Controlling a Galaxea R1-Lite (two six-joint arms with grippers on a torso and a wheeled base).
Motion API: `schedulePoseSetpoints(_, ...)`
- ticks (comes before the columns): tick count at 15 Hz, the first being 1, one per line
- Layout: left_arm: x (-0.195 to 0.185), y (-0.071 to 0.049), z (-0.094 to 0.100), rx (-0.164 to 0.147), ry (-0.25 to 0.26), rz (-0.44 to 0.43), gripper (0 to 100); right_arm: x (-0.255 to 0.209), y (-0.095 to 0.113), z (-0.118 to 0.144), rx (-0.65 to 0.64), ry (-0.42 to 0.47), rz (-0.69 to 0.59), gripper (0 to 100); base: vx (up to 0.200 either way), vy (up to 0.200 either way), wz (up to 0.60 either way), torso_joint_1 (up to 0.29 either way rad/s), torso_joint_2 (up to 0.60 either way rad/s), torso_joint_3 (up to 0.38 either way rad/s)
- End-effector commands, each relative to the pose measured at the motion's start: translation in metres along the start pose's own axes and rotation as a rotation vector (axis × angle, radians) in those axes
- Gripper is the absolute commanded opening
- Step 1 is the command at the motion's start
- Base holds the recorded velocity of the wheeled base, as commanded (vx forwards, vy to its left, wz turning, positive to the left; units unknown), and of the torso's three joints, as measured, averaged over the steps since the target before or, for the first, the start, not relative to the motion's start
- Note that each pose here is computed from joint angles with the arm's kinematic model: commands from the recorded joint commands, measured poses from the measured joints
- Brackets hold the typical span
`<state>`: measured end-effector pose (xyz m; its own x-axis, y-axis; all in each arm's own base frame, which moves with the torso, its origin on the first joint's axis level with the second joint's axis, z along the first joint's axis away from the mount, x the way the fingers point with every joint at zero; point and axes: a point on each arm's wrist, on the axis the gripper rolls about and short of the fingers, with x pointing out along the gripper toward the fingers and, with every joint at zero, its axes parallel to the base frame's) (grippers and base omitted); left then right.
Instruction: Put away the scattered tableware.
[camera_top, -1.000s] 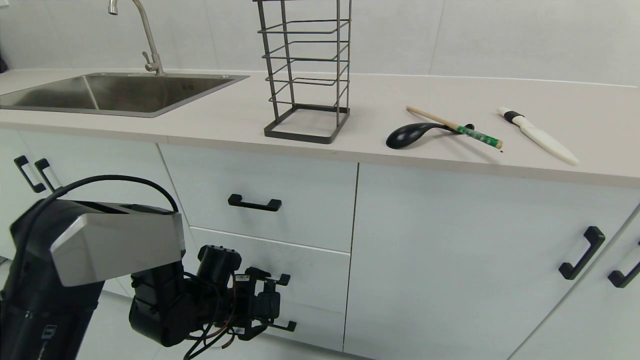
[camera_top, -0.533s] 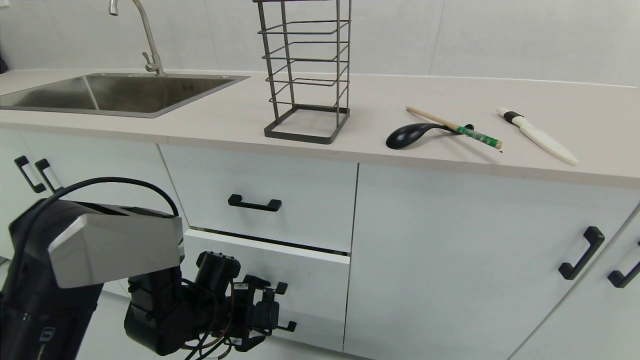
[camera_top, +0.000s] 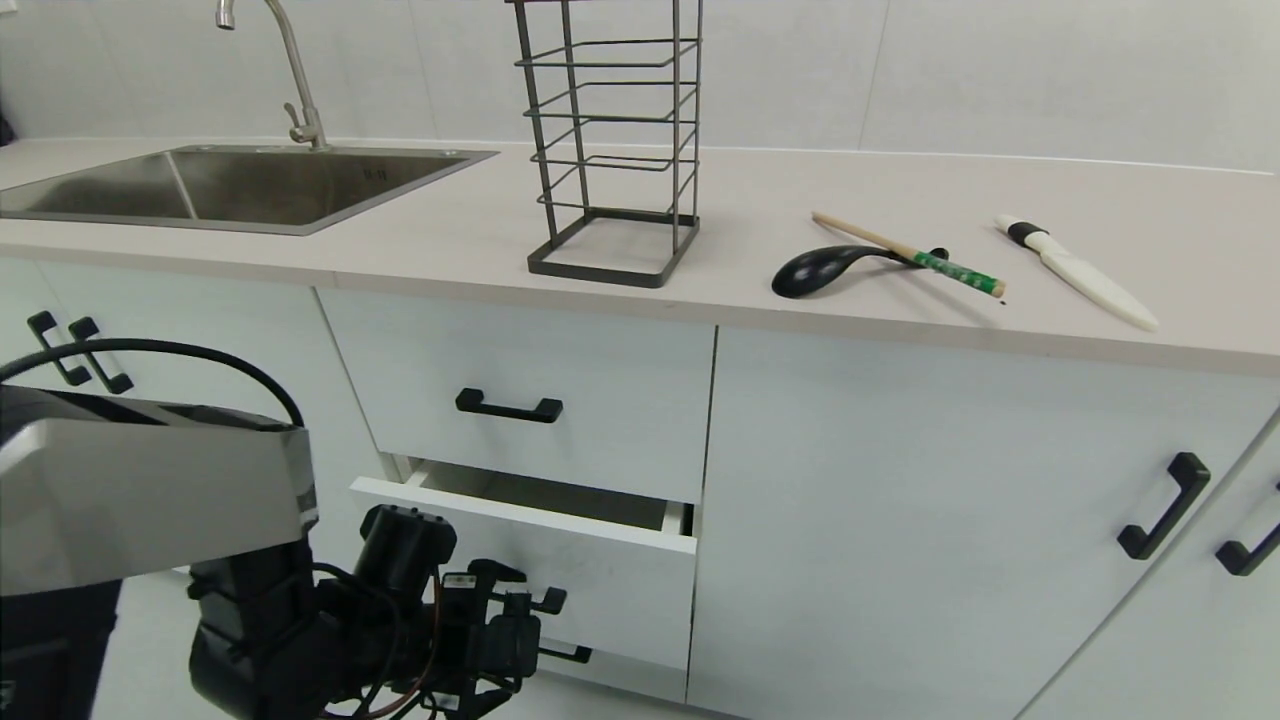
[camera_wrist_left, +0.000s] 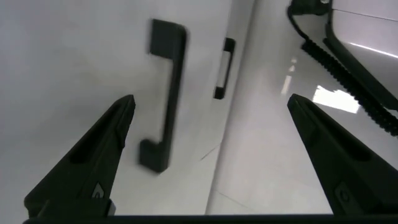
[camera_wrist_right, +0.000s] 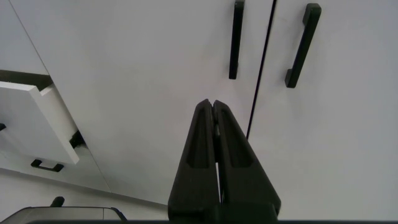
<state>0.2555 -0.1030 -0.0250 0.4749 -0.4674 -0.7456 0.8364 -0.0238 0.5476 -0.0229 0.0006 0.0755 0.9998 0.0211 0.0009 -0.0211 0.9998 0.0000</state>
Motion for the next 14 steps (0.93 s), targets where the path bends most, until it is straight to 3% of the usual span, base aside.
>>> schedulePoseSetpoints(1,-0.065,-0.002,0.018,0.01,-0.026,0.118,100,0.0,0.0,0.0,0.0,0.001,0.0,0,0.0,0.0,0.0,0.0,0.0,0.0)
schedulePoseSetpoints(3,-0.099,-0.009,0.03,0.007,-0.062,0.183,100,0.0,0.0,0.0,0.0,0.001,0.0,0,0.0,0.0,0.0,0.0,0.0,0.0)
schedulePoseSetpoints(4,-0.114,-0.011,0.038,-0.016,-0.09,0.202,100,0.0,0.0,0.0,0.0,0.001,0.0,0,0.0,0.0,0.0,0.0,0.0,0.0)
schedulePoseSetpoints(5,-0.123,-0.01,0.043,-0.061,-0.108,0.222,100,0.0,0.0,0.0,0.0,0.001,0.0,0,0.0,0.0,0.0,0.0,0.0,0.0)
schedulePoseSetpoints(6,-0.125,-0.004,0.045,-0.113,-0.106,0.256,100,0.0,0.0,0.0,0.0,0.001,0.0,0,0.0,0.0,0.0,0.0,0.0,0.0)
schedulePoseSetpoints(7,-0.12,0.004,0.046,-0.128,-0.105,0.27,100,0.0,0.0,0.0,0.0,0.001,0.0,0,0.0,0.0,0.0,0.0,0.0,0.0)
schedulePoseSetpoints(9,-0.106,0.017,0.046,-0.131,-0.099,0.268,100,0.0,0.0,0.0,0.0,0.001,0.0,0,0.0,0.0,0.0,0.0,0.0,0.0)
schedulePoseSetpoints(10,-0.086,0.033,0.047,-0.128,-0.097,0.259,100,0.0,0.0,0.0,0.0,0.001,0.0,0,0.0,0.0,0.0,0.0,0.0,0.0)
schedulePoseSetpoints(14,-0.033,0.04,0.035,-0.151,-0.054,0.164,100,0.0,0.0,0.0,0.0,0.001,0.0,0,0.0,0.0,0.0,0.0,0.0,0.0)
